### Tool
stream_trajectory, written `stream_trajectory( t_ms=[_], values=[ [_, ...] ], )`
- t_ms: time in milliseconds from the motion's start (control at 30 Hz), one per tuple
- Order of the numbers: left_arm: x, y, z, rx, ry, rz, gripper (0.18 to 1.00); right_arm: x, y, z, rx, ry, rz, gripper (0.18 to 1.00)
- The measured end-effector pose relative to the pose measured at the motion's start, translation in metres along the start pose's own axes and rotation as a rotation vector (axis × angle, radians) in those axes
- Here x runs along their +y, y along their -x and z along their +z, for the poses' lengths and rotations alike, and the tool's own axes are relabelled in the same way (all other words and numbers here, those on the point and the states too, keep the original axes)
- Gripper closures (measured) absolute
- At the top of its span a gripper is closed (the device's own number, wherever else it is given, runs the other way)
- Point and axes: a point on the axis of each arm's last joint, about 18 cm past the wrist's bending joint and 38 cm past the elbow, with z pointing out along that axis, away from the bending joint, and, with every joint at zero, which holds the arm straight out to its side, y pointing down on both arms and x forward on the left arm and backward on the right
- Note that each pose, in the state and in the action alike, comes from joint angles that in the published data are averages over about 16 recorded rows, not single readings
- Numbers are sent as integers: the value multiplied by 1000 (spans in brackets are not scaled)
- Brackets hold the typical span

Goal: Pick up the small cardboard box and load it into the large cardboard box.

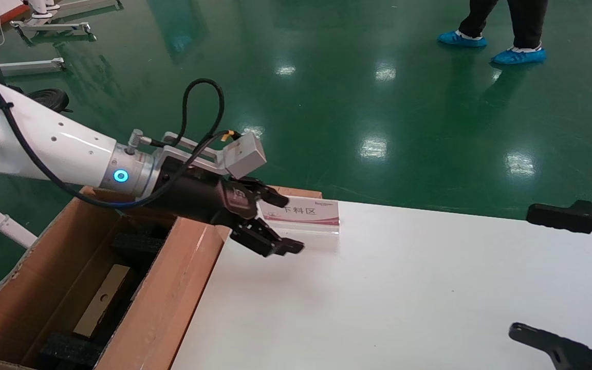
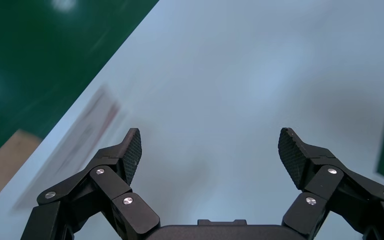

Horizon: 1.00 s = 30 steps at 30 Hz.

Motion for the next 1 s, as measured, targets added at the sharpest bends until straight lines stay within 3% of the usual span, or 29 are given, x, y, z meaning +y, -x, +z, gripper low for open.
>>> stream_trajectory(
  t_ms=[433,1000],
  values=[
    [-20,-53,6,175,-278,99,184,0,0,0,-1,0,0,178],
    [-25,-105,-33,247,-584,262,184,0,0,0,-2,0,-1,178]
  ],
)
